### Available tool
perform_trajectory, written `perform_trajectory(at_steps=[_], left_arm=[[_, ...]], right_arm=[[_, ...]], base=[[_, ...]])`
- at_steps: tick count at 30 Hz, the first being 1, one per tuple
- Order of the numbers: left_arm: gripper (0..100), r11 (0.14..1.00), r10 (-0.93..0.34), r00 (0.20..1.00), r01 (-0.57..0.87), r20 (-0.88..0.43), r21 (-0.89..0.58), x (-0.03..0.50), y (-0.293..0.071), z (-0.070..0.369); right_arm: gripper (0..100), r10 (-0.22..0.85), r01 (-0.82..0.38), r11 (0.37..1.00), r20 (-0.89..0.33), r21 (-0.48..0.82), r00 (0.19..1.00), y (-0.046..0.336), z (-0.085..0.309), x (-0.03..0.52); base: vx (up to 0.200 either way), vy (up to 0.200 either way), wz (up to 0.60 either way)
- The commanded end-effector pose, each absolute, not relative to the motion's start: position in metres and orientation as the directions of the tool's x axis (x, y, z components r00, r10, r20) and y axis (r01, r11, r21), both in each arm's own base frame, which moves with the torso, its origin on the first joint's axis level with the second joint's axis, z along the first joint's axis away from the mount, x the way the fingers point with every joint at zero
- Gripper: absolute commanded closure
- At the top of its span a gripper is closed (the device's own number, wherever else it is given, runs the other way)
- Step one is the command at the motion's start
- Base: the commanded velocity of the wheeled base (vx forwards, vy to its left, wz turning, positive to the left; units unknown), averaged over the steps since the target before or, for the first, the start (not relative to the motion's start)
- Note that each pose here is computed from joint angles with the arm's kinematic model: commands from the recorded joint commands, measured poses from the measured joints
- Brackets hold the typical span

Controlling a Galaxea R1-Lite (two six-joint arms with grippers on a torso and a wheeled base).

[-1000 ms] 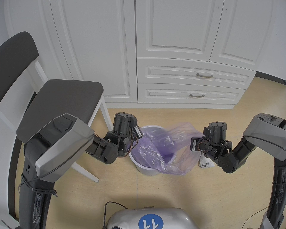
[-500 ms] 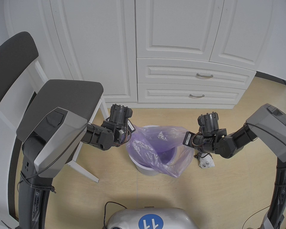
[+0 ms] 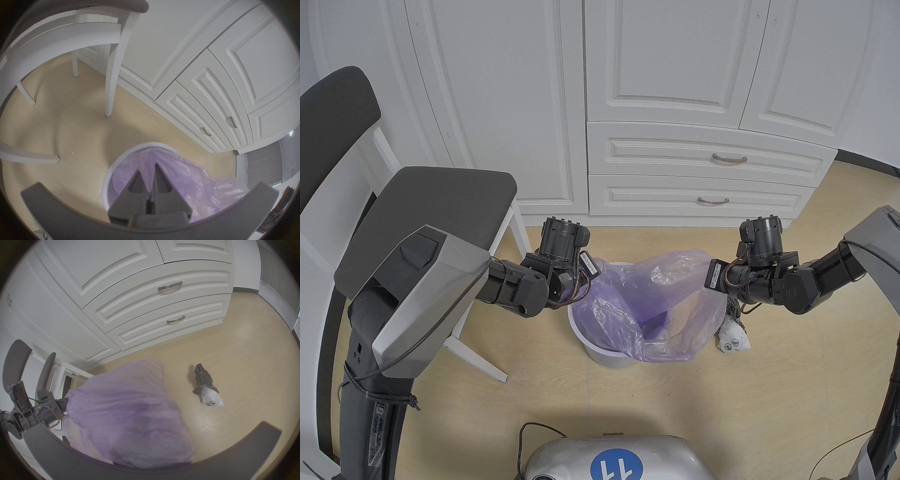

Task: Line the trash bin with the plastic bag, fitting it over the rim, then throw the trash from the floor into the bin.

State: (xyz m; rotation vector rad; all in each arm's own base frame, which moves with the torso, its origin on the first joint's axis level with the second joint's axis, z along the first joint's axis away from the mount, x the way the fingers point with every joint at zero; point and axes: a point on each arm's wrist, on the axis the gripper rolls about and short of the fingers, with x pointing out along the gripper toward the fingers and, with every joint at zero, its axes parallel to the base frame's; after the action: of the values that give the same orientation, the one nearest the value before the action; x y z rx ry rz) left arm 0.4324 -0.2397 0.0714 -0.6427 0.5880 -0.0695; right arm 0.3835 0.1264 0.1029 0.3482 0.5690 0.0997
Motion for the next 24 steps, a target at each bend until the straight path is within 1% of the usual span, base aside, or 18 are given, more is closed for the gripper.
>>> perform_trajectory(at_steps=[1, 4, 8, 12, 17, 24], left_arm=[[100, 0.804, -0.257, 0.827, -0.104, -0.500, -0.585, 0.423, -0.242, 0.077], [100, 0.795, -0.268, 0.819, -0.109, -0.507, -0.597, 0.420, -0.243, 0.077], [100, 0.766, -0.331, 0.787, -0.098, -0.521, -0.635, 0.417, -0.240, 0.080], [100, 0.751, -0.357, 0.772, -0.097, -0.526, -0.653, 0.420, -0.238, 0.078], [100, 0.753, -0.354, 0.761, -0.114, -0.544, -0.648, 0.426, -0.233, 0.069], [100, 0.769, -0.314, 0.732, -0.177, -0.604, -0.614, 0.438, -0.227, 0.061]], right_arm=[[100, 0.161, 0.010, 0.951, -0.520, 0.310, 0.839, 0.116, 0.103, 0.380], [100, 0.151, 0.007, 0.959, -0.531, 0.284, 0.834, 0.116, 0.099, 0.378], [100, 0.149, -0.009, 0.969, -0.553, 0.247, 0.820, 0.119, 0.094, 0.373], [100, 0.145, -0.006, 0.971, -0.565, 0.240, 0.813, 0.119, 0.094, 0.372], [100, 0.148, -0.006, 0.970, -0.570, 0.243, 0.809, 0.122, 0.091, 0.375], [100, 0.172, -0.001, 0.957, -0.562, 0.292, 0.809, 0.139, 0.085, 0.382]], base=[[0.000, 0.000, 0.00], [0.000, 0.000, 0.00], [0.000, 0.000, 0.00], [0.000, 0.000, 0.00], [0.000, 0.000, 0.00], [0.000, 0.000, 0.00]])
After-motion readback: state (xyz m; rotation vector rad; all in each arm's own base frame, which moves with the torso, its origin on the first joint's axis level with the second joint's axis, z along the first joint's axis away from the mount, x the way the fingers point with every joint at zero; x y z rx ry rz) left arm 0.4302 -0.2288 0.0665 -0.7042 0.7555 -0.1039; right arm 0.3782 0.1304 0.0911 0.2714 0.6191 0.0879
